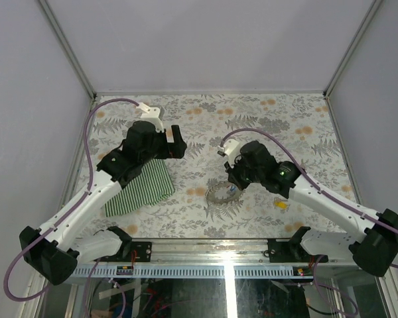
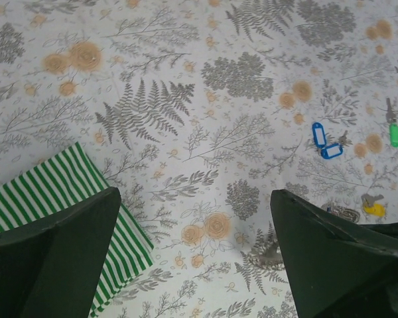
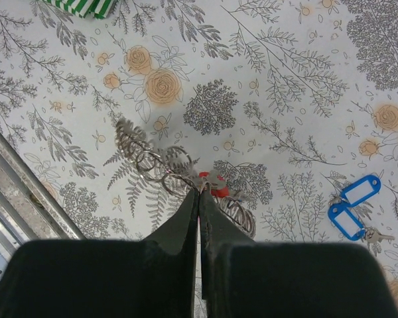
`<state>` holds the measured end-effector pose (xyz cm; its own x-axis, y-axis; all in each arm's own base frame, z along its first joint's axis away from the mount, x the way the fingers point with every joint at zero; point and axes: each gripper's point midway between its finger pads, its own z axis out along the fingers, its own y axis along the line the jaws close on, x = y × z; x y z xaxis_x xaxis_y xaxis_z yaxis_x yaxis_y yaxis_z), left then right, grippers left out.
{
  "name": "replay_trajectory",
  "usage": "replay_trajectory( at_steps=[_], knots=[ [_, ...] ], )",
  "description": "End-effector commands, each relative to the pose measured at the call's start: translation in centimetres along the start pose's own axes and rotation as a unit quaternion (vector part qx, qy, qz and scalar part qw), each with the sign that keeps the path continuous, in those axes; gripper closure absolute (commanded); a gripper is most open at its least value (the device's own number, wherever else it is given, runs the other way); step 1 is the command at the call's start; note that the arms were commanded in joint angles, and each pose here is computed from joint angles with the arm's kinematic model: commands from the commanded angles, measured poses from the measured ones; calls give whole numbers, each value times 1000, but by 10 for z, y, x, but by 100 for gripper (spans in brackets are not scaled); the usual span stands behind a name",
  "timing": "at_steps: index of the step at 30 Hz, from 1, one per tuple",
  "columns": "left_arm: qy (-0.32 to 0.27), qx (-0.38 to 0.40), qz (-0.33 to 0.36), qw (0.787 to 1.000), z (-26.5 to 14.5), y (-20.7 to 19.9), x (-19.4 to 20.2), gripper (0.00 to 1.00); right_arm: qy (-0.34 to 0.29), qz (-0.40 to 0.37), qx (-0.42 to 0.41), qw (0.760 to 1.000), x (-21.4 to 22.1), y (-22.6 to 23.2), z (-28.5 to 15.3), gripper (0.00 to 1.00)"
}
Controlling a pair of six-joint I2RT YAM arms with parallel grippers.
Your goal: Put the keys on the keyring
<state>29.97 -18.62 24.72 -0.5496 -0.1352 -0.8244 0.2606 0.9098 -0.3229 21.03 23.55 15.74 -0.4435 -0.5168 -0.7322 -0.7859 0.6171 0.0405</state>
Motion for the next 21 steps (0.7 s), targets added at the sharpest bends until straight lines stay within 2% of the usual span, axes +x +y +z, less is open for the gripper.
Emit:
replay_trajectory(
  at_steps=[1, 9, 13, 21],
  knots=[
    [-5, -49, -23, 999, -5, 16, -4, 0, -33, 6, 17, 999, -32, -7, 7, 100],
    [-37, -48, -11, 998, -19, 23, -6, 0, -41, 14, 50, 998, -52, -31, 50, 100],
    [-32, -53, 4, 998, -26, 28, -2, 0, -37, 28, 54, 997, -54, -47, 77, 100],
    [-20, -83, 2, 996, -30, 44, 8, 0, -50, 86, 39, 994, -58, -70, 122, 90]
  ],
)
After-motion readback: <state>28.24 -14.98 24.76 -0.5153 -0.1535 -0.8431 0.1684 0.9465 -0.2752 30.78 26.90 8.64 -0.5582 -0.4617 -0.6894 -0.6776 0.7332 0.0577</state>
